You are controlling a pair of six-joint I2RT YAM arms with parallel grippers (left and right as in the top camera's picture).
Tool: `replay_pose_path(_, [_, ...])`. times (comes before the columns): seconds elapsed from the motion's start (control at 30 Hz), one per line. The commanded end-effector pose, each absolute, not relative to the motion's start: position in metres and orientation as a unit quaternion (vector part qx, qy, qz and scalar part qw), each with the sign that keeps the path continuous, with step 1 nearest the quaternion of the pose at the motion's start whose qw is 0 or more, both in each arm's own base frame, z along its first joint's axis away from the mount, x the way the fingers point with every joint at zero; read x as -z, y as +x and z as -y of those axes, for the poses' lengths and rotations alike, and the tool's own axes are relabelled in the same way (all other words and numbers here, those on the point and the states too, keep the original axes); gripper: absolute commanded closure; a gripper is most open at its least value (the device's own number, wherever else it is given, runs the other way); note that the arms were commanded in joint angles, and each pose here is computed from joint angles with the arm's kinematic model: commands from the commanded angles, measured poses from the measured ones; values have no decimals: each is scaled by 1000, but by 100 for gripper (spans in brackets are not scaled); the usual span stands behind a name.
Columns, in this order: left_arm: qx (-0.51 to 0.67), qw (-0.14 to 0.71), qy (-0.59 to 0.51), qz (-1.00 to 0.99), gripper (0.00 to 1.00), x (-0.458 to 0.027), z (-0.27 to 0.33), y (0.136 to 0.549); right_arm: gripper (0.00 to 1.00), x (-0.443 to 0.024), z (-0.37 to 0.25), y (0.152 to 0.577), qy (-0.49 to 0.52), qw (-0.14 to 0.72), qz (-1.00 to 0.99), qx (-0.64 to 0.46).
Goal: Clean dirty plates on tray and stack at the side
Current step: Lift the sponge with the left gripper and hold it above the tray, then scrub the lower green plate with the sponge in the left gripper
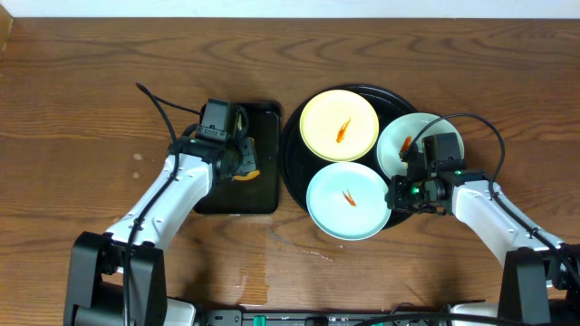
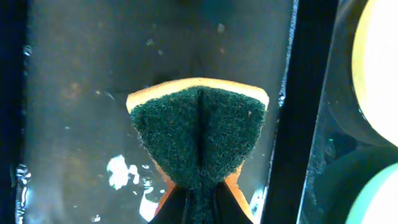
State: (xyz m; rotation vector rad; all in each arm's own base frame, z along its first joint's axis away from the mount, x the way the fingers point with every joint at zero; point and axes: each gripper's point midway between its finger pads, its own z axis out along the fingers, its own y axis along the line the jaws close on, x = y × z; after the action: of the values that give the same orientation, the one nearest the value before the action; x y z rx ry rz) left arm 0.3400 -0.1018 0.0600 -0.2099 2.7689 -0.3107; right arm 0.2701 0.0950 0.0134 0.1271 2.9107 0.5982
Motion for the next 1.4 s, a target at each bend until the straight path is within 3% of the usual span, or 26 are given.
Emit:
replay_pose_path(0.0, [123,170,-79,-975,93,-62,105,338,99,-12,-100,268,35,79,-976,-202])
replay_pose_path(0.5, [182,157,-65,-968,93,-69,126,335,99,-17,-118,277,9,105,-972,-212])
replay_pose_path(0.83, [295,132,-17,-946,93,-92,190,320,99,-14,-117,279,22,111,-975,-189])
replay_pose_path(1.13, [375,160,20,-913,93,-122,284,306,99,-14,-117,278,23,108,-976,-190])
replay_pose_path(1.37, [334,171,58,-925,93,-104,300,295,99,-14,-118,278,23,108,-975,-191])
